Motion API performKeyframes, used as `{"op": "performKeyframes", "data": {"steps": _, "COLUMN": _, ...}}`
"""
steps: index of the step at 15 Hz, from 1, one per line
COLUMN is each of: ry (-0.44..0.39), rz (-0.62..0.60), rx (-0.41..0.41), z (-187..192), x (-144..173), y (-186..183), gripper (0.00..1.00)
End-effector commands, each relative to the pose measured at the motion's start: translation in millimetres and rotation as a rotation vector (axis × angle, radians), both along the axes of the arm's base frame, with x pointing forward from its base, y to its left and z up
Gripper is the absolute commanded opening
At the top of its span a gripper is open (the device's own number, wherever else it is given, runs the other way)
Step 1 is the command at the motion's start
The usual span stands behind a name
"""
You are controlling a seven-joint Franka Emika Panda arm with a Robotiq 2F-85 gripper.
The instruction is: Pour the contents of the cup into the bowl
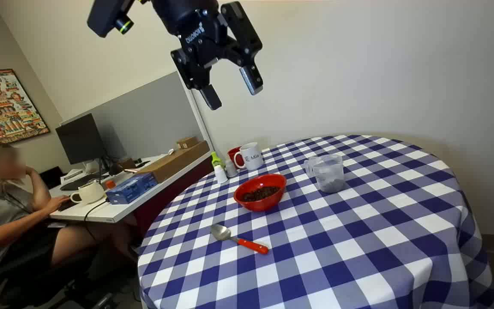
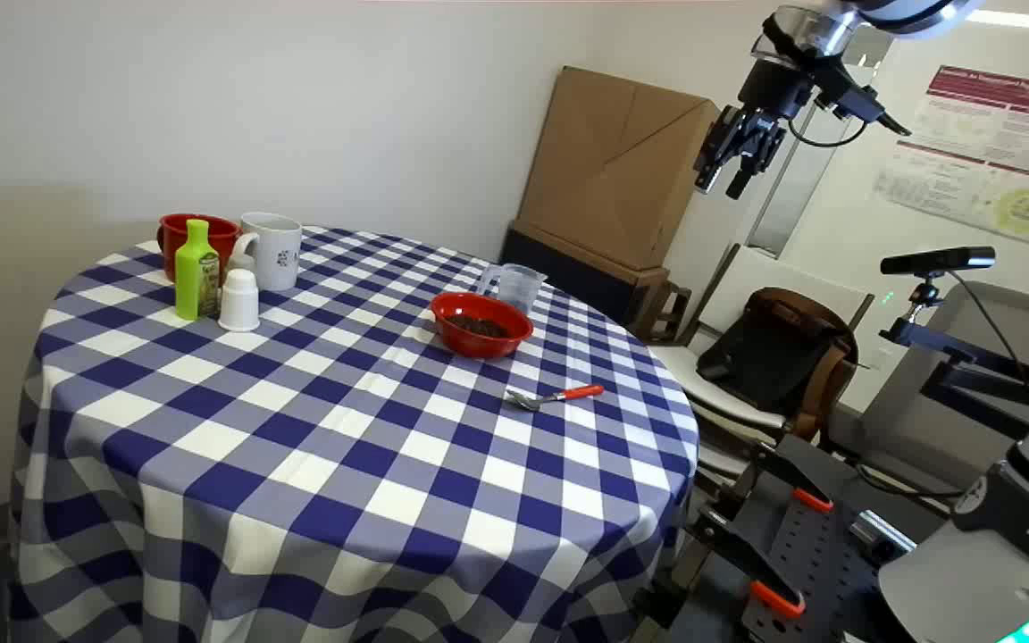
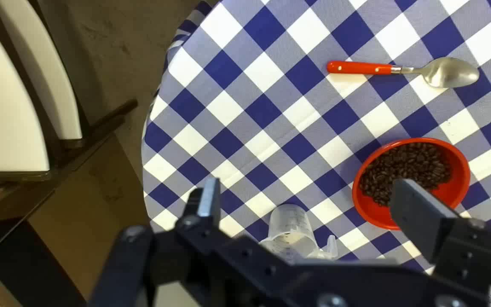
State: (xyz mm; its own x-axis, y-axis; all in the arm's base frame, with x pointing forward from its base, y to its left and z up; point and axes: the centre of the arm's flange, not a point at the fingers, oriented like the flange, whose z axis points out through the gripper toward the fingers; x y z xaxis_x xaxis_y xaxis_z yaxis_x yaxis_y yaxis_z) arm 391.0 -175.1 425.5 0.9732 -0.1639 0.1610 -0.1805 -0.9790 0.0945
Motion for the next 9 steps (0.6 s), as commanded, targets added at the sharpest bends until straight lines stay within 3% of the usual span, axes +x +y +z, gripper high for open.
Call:
{"op": "performKeyframes", "data": {"steps": 1, "ry": 0.0, "rz": 0.0, "rx": 0.0, "z": 0.0, "x": 0.0, "y": 0.0, "gripper": 1.0}}
{"op": "performKeyframes", "data": {"steps": 4, "ry": 0.0, "rz": 0.0, "rx": 0.0, "z": 0.0, "x": 0.0, "y": 0.0, "gripper": 1.0}}
{"op": "performKeyframes", "data": {"steps": 9, "ry": 0.054, "rz": 0.297, "rx": -0.007, "z": -10.4, "x": 43.9, "y": -12.2, "gripper": 1.0}}
